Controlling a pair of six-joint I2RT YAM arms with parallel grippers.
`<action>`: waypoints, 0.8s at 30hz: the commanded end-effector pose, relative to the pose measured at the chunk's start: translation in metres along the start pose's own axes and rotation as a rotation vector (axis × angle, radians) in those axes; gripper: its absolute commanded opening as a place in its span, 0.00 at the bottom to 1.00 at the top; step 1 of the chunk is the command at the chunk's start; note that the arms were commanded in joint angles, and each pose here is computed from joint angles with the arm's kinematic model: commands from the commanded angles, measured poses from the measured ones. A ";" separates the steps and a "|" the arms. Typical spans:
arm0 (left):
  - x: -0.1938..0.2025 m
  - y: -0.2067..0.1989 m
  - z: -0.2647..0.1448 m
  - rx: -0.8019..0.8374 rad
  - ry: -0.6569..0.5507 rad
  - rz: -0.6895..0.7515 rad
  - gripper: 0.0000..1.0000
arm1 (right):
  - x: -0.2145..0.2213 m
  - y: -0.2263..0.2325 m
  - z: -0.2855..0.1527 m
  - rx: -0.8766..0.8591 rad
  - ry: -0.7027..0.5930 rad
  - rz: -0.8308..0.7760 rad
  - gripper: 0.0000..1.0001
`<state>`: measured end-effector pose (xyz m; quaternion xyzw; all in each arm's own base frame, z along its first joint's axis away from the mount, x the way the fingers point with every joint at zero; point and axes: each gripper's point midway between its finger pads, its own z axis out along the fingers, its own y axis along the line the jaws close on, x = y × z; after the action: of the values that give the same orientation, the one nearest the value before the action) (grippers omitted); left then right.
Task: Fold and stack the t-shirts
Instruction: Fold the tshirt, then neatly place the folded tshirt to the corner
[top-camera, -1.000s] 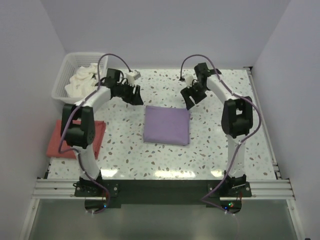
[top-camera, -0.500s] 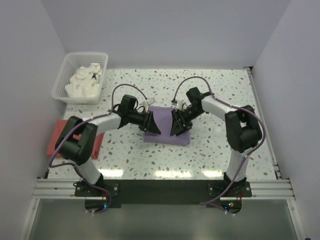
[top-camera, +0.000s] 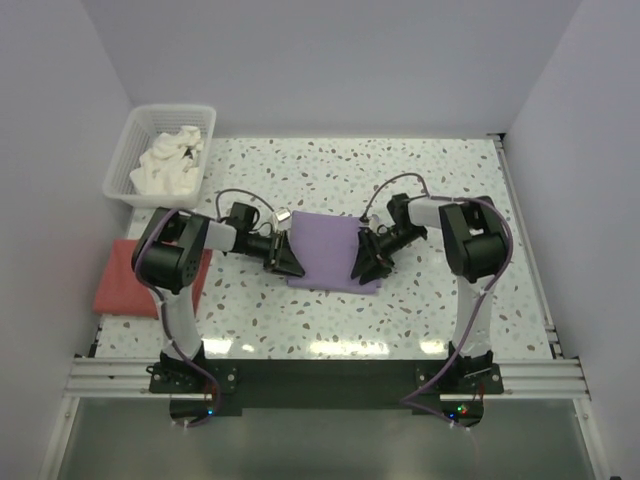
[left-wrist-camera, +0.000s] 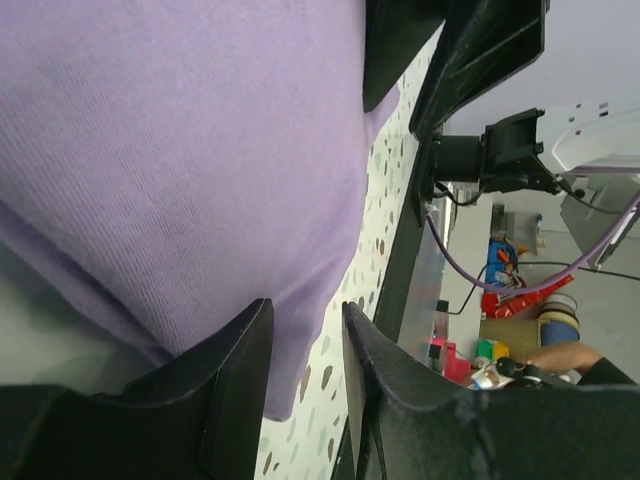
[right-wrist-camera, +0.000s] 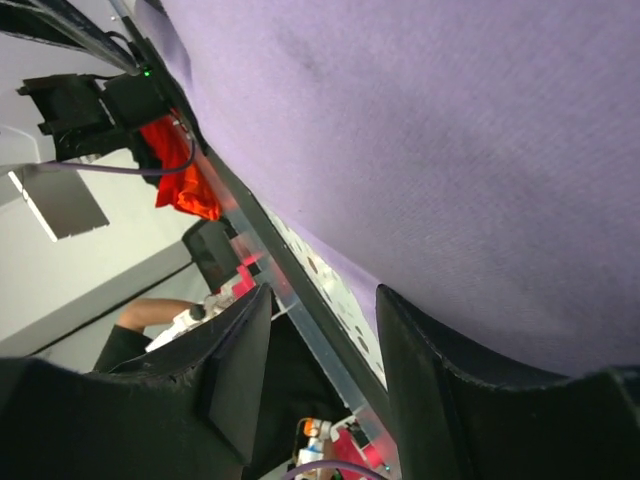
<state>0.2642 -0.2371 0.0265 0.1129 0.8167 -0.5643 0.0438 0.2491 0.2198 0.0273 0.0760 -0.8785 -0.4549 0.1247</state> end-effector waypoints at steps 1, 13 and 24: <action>0.002 0.019 -0.013 -0.114 -0.009 0.061 0.41 | -0.008 -0.058 -0.013 0.265 -0.013 -0.080 0.51; -0.054 -0.040 -0.135 -0.484 -0.362 0.292 0.64 | -0.050 0.064 -0.066 0.514 -0.337 -0.615 0.50; -0.046 -0.023 -0.162 -0.643 -0.473 0.096 0.73 | -0.049 0.131 0.042 0.761 -0.261 -1.118 0.43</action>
<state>0.3095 -0.1134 0.1082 0.0322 0.9089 -0.3120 0.2748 0.2576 0.3252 0.0970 0.4769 -0.8346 -0.1728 -0.2151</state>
